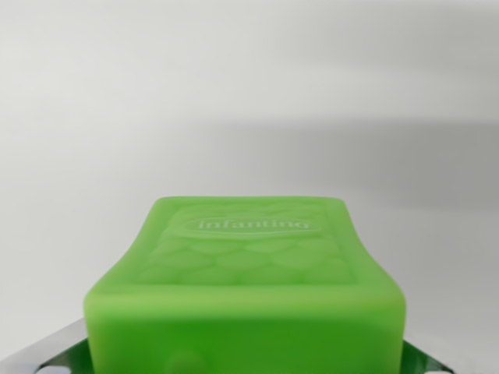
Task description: Stack cube
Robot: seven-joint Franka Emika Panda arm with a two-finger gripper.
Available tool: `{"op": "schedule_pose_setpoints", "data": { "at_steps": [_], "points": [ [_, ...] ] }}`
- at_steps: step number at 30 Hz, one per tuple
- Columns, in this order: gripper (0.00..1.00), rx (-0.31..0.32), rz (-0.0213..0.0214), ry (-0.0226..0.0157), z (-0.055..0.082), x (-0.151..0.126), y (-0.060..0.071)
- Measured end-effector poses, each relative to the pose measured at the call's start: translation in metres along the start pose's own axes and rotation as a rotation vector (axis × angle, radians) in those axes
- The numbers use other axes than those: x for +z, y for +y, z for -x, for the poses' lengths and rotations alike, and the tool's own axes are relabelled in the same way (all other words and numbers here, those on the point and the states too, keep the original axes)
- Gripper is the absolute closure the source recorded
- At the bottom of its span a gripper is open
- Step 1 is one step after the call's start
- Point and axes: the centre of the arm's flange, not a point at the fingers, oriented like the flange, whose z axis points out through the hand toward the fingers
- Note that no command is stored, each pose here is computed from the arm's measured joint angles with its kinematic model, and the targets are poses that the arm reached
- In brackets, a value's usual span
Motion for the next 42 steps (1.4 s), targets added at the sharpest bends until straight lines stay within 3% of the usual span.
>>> {"op": "schedule_pose_setpoints", "data": {
  "at_steps": [42],
  "points": [
    [1.0, 0.033, 0.0019, 0.0008, -0.017, -0.016, -0.079]
  ]
}}
